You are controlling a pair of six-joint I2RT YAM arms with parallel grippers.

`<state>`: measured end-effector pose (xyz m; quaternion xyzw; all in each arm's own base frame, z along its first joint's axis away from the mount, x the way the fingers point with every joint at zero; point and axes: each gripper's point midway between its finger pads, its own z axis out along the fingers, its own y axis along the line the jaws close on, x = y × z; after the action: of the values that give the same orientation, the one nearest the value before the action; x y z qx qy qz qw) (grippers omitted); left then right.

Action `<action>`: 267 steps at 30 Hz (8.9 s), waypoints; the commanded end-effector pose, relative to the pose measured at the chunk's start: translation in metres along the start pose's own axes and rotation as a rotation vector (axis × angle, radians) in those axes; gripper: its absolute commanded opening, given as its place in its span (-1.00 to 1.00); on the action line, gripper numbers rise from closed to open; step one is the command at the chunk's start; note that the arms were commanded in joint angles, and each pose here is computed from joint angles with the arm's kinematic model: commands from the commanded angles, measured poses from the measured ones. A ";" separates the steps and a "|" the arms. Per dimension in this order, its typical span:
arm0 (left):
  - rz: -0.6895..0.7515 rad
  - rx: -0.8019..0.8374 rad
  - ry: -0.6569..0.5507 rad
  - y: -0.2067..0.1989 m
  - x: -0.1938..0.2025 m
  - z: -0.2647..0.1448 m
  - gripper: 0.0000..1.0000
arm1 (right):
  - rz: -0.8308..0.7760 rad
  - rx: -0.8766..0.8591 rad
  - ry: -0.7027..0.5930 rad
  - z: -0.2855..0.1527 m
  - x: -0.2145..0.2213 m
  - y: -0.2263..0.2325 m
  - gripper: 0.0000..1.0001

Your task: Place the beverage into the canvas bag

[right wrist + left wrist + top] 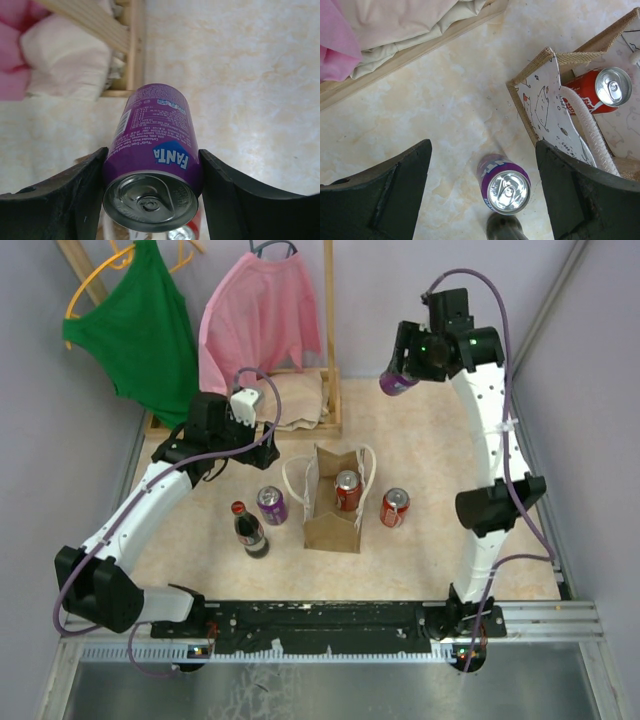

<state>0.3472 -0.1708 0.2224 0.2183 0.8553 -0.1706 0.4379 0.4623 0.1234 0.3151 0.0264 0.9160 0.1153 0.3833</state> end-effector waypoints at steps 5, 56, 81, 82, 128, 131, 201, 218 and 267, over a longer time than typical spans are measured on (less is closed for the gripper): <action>-0.015 -0.008 0.015 0.002 0.006 0.001 0.80 | -0.055 -0.384 -0.207 -0.130 -0.007 0.137 -1.00; -0.024 0.023 0.035 -0.003 0.017 0.004 0.79 | -0.256 -0.173 0.197 0.012 0.171 0.153 -1.00; -0.032 0.032 0.052 -0.004 0.021 0.009 0.79 | -0.318 -0.117 0.321 0.064 0.219 0.139 -1.00; -0.032 0.032 0.051 -0.004 0.021 0.009 0.79 | -0.318 -0.116 0.320 0.066 0.219 0.139 -1.00; -0.020 0.086 0.045 -0.013 0.021 0.010 0.78 | -0.346 -0.182 0.099 0.041 0.153 0.173 0.98; -0.020 0.091 0.043 -0.013 0.020 0.010 0.78 | -0.341 -0.171 0.082 0.034 0.147 0.170 0.98; 0.024 0.090 0.001 -0.015 0.011 -0.006 0.78 | 0.003 0.139 0.452 0.020 0.286 -0.035 0.08; 0.022 0.097 -0.005 -0.016 0.009 -0.004 0.78 | -0.027 0.202 0.115 -0.051 0.142 -0.026 -1.00; 0.008 0.111 -0.001 -0.019 0.014 -0.006 0.77 | -0.251 -0.223 0.180 -0.037 0.179 0.177 -1.00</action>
<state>0.3266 -0.1802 0.2120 0.2457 0.8484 -0.2087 0.4200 0.2939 0.2864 0.2189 -0.1465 0.9514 0.1015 0.2511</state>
